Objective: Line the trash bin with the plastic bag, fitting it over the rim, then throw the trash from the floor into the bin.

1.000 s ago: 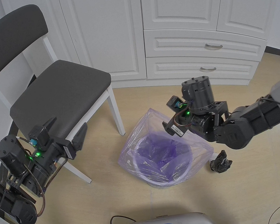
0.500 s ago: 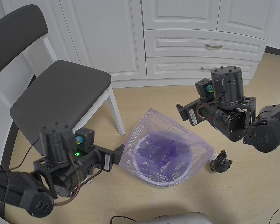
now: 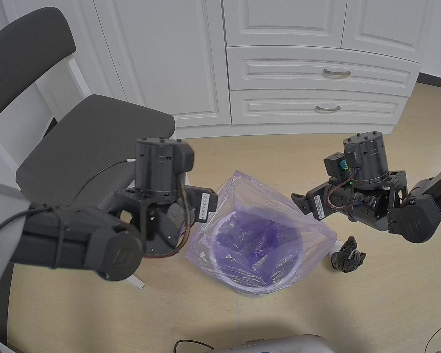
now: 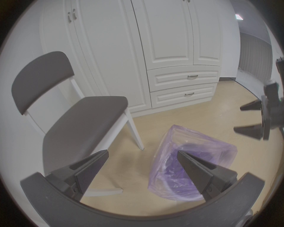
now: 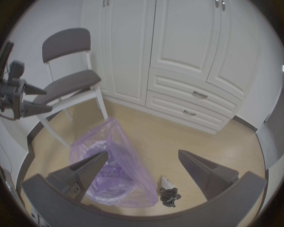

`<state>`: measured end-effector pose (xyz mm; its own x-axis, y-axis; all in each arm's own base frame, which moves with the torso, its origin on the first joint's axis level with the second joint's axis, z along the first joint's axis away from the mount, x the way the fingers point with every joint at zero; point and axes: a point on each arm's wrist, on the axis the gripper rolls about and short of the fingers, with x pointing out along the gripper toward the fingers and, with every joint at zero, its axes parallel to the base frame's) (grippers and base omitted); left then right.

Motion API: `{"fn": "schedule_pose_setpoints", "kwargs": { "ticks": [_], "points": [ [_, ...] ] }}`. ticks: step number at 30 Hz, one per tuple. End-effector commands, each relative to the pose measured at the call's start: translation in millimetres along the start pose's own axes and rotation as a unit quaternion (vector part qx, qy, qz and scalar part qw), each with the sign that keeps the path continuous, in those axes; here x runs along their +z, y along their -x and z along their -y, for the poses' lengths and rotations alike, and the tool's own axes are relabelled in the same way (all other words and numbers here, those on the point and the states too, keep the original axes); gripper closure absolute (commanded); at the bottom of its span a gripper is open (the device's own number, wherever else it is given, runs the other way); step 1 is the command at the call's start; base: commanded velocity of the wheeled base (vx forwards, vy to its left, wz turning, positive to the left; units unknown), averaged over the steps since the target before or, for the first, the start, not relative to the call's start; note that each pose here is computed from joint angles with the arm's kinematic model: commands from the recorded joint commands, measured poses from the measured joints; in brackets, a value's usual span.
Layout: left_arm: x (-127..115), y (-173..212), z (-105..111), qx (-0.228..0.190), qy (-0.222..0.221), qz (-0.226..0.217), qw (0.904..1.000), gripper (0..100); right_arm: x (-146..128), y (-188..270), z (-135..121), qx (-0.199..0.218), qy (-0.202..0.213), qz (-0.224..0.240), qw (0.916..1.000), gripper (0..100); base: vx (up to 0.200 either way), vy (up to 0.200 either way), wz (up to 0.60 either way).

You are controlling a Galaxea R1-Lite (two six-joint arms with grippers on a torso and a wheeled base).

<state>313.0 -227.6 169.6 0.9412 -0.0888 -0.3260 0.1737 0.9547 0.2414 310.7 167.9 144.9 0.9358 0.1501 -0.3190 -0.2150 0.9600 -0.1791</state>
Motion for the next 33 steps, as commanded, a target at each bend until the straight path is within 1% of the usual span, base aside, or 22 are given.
{"fn": "schedule_pose_setpoints", "kwargs": {
  "ticks": [1, 2, 3, 4, 5, 6, 8, 10, 12, 13, 14, 15, 19, 23, 29, 30, 33],
  "points": [
    [-25.1, -54.7, 35.2, -0.021, 0.015, -0.083, 0.9963, 0, -14.4, -37.0, 3.8, 0.033, -0.015, -0.065, 0.9972, 0, 0.0, 0.0, 0.0],
    [-25.1, -54.7, 35.2, -0.021, 0.015, -0.083, 0.9963, 0, -14.4, -37.0, 3.8, 0.033, -0.015, -0.065, 0.9972, 0, 0.0, 0.0, 0.0],
    [-36.3, -53.2, 38.0, -0.049, 0.045, -0.111, 0.9915, 0, -18.0, -41.0, 1.5, 0.047, -0.032, -0.069, 0.996, 0, 0.0, 0.0, 0.0],
    [-41.3, -52.3, 37.8, -0.063, 0.058, -0.12, 0.9891, 0, -20.7, -42.2, 0.6, 0.056, -0.034, -0.072, 0.9952, 0, 0.0, 0.0, 0.0],
    [-50.8, -52.1, 36.3, -0.082, 0.072, -0.137, 0.9846, 0, -23.2, -44.9, -0.4, 0.068, -0.036, -0.074, 0.9942, 0, 0.0, 0.0, 0.0],
    [-50.8, -52.1, 36.3, -0.082, 0.072, -0.137, 0.9846, 0, -23.2, -44.9, -0.4, 0.068, -0.036, -0.074, 0.9942, 0, 0.0, 0.0, 0.0],
    [-65.7, -55.3, 28.0, -0.098, 0.092, -0.156, 0.9786, 0, -29.1, -52.7, -3.8, 0.079, -0.037, -0.075, 0.9934, 0, 0.0, 0.0, 0.0],
    [-72.9, -59.8, 23.3, -0.099, 0.105, -0.151, 0.9781, 0, -33.7, -59.4, -6.2, 0.079, -0.038, -0.071, 0.9937, 0, 0.0, 0.0, 0.0],
    [-83.1, -70.3, 20.2, -0.092, 0.112, -0.134, 0.9803, 0, -39.4, -65.8, -8.0, 0.078, -0.037, -0.066, 0.9941, 0, 0.0, 0.0, 0.0],
    [-83.1, -70.3, 20.2, -0.092, 0.112, -0.134, 0.9803, 0, -39.4, -65.8, -8.0, 0.078, -0.037, -0.066, 0.9941, 0, 0.0, 0.0, 0.0],
    [-87.8, -80.6, 19.3, -0.09, 0.117, -0.114, 0.9824, 0, -46.2, -72.6, -8.7, 0.075, -0.035, -0.072, 0.9939, 0, 0.0, 0.0, 0.0],
    [-90.0, -85.8, 19.1, -0.088, 0.119, -0.108, 0.9831, 0, -49.2, -76.5, -9.4, 0.075, -0.034, -0.076, 0.9937, 0, 0.0, 0.0, 0.0],
    [-102.5, -100.7, 19.9, -0.082, 0.109, -0.11, 0.9846, 0, -59.4, -93.3, -8.3, 0.063, -0.035, -0.085, 0.9937, 0, 0.0, 0.0, 0.0],
    [-100.3, -115.5, 15.9, -0.074, 0.125, -0.095, 0.9849, 0, -66.5, -107.1, -3.2, 0.053, -0.04, -0.09, 0.9937, 0, 0.0, 0.0, 0.0],
    [-94.8, -126.9, 7.2, -0.062, 0.156, -0.07, 0.9833, 0, -65.6, -112.9, 6.4, 0.042, -0.046, -0.087, 0.9943, 0, 0.0, 0.0, 0.0],
    [-94.7, -127.1, 6.6, -0.062, 0.157, -0.07, 0.9833, 0, -65.6, -112.9, 6.4, 0.042, -0.046, -0.087, 0.9943, 0, 0.0, 0.0, 0.0],
    [-91.8, -129.0, -2.3, -0.051, 0.161, -0.065, 0.9835, 0, -66.1, -118.9, 17.4, 0.028, -0.05, -0.085, 0.9948, 0, 0.0, 0.0, 0.0]
  ]
}}
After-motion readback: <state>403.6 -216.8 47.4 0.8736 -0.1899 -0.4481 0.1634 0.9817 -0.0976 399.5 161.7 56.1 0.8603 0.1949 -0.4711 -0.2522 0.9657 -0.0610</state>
